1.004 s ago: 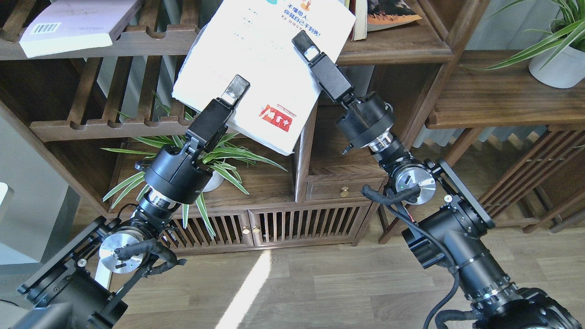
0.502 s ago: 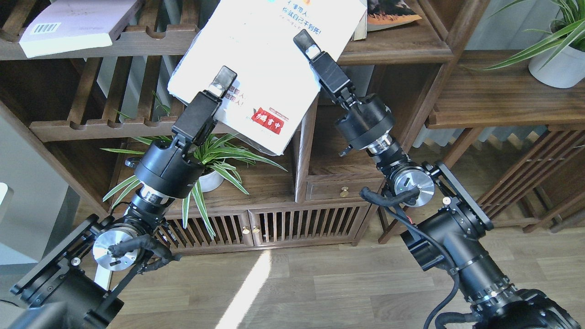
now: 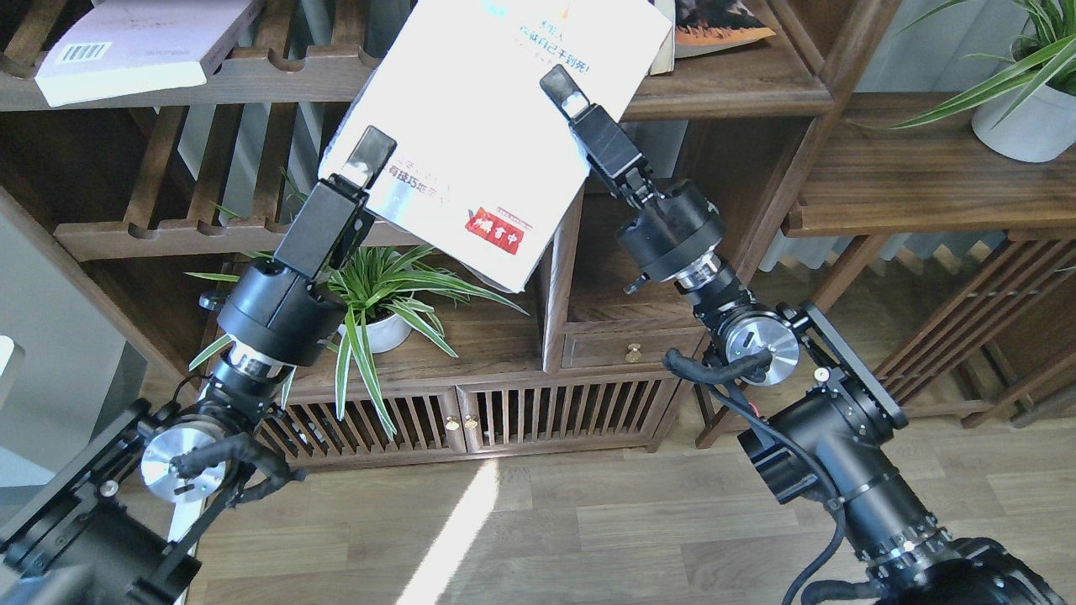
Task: Organize books on shelf
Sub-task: 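Grasp the white book with the right gripper and release the left gripper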
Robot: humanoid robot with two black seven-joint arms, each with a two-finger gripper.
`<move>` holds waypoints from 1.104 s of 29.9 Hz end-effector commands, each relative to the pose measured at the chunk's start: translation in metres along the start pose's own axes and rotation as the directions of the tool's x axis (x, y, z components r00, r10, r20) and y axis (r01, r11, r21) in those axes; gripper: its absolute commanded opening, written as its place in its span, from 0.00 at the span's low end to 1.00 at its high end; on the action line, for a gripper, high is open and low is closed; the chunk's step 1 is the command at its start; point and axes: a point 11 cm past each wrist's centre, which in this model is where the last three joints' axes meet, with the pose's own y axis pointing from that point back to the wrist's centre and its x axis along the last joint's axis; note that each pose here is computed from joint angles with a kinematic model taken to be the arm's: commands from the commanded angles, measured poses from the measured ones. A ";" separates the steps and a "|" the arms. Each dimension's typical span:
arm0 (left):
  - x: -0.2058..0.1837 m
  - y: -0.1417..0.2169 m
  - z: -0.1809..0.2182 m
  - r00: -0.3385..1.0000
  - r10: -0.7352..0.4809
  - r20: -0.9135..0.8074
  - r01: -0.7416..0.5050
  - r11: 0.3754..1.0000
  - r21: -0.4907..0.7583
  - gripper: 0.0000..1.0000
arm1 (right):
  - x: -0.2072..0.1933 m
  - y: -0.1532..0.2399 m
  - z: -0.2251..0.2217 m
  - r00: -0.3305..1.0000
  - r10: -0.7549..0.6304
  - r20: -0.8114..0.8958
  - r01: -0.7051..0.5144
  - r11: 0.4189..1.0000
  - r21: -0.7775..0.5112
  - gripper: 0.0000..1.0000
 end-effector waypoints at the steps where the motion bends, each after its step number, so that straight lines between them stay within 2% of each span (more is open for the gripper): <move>1: 0.013 0.024 0.003 0.997 0.071 0.008 -0.071 0.997 -0.001 0.98 | 0.007 0.010 0.000 1.000 0.029 0.004 -0.029 1.000 0.009 0.04; 7: 0.025 0.042 0.039 0.988 0.133 0.073 -0.128 0.989 -0.074 0.98 | 0.003 0.008 -0.003 1.000 0.017 0.008 -0.017 1.000 0.021 0.04; 13: 0.042 0.087 0.063 0.959 0.262 0.103 -0.247 0.959 -0.139 0.98 | 0.005 0.012 -0.020 1.000 0.027 -0.003 -0.027 0.997 0.075 0.04; 17: 0.053 0.101 0.083 0.941 0.316 0.125 -0.290 0.939 -0.186 0.98 | 0.022 0.040 -0.045 0.994 0.100 -0.037 -0.095 0.988 0.119 0.04; 22: 0.061 0.109 0.096 0.928 0.350 0.128 -0.314 0.920 -0.233 0.98 | 0.028 0.057 -0.079 0.989 0.136 -0.065 -0.122 0.974 0.189 0.04; 28: 0.071 0.116 0.100 0.917 0.384 0.110 -0.349 0.904 -0.247 0.98 | 0.030 0.083 -0.133 0.959 0.201 -0.198 -0.160 0.966 0.203 0.04; 33: 0.073 0.118 0.101 0.914 0.390 0.110 -0.354 0.902 -0.248 0.98 | 0.028 0.096 -0.160 0.931 0.233 -0.281 -0.186 0.965 0.183 0.04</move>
